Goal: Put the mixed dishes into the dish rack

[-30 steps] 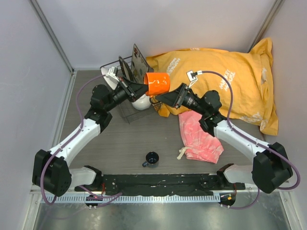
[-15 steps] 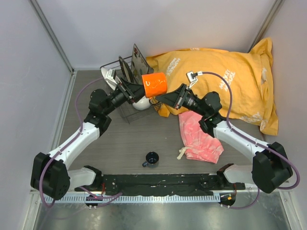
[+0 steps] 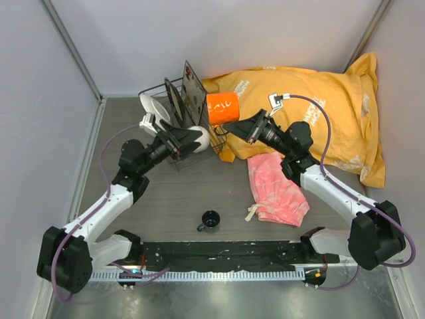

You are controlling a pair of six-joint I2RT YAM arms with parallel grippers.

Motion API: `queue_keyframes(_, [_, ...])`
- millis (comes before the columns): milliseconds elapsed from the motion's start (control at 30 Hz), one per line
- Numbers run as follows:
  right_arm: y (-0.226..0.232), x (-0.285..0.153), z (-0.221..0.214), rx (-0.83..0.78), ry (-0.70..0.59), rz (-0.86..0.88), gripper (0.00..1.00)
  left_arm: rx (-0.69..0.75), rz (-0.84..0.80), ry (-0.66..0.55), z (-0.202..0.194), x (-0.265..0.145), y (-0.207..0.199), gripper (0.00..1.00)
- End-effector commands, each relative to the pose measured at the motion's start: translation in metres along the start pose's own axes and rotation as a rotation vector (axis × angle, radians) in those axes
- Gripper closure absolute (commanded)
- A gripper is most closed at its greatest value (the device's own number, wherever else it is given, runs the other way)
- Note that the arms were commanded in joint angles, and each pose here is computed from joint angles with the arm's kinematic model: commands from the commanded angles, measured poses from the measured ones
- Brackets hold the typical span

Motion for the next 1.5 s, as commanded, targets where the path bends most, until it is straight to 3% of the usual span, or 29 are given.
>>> queue_keyframes(0, [0.056, 0.000, 0.026, -0.170, -0.070, 0.148, 0.99, 0.006, 0.035, -0.032, -0.002, -0.021, 0.011, 0.00])
queue_keyframes(100, [0.050, 0.009, 0.030, -0.193, -0.031, 0.094, 0.99, 0.019, 0.103, -0.067, -0.002, -0.038, 0.020, 0.00])
queue_keyframes(233, [0.023, 0.027, 0.029, -0.201, 0.146, -0.058, 0.99, 0.209, 0.370, -0.101, 0.011, -0.062, 0.015, 0.00])
queue_keyframes(333, [0.008, 0.036, 0.031, -0.251, 0.192, -0.169, 0.99, 0.355, 0.558, -0.138, 0.028, -0.078, 0.002, 0.00])
queue_keyframes(433, [0.004, 0.048, 0.026, -0.318, 0.250, -0.254, 0.99, 0.414, 0.649, -0.171, 0.039, -0.089, -0.012, 0.00])
queue_keyframes(567, [0.007, 0.070, 0.020, -0.418, 0.254, -0.339, 0.99, 0.495, 0.727, -0.218, 0.048, -0.102, -0.024, 0.00])
queue_keyframes(800, [-0.004, 0.101, -0.009, -0.511, 0.291, -0.430, 0.99, 0.608, 1.041, -0.314, 0.068, -0.140, -0.041, 0.00])
queue_keyframes(933, [-0.025, 0.120, -0.031, -0.575, 0.342, -0.516, 0.99, 0.622, 1.079, -0.330, 0.069, -0.148, -0.044, 0.00])
queue_keyframes(1133, [-0.041, 0.148, -0.031, -0.697, 0.300, -0.643, 0.99, 0.619, 1.073, -0.320, 0.065, -0.150, -0.042, 0.00])
queue_keyframes(1467, [-0.083, 0.178, -0.045, -0.699, 0.270, -0.754, 0.99, 0.623, 1.063, -0.310, 0.063, -0.152, -0.043, 0.00])
Point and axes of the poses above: each gripper's point midway between its finger pads, its own x axis out along the fingers, its own y axis along the line the jaws close on, z = x × y, the point moved 8 cm from there along -x, back along the fingers, and after that the axes turned 6 degrees about x, right-handed, at the moved point
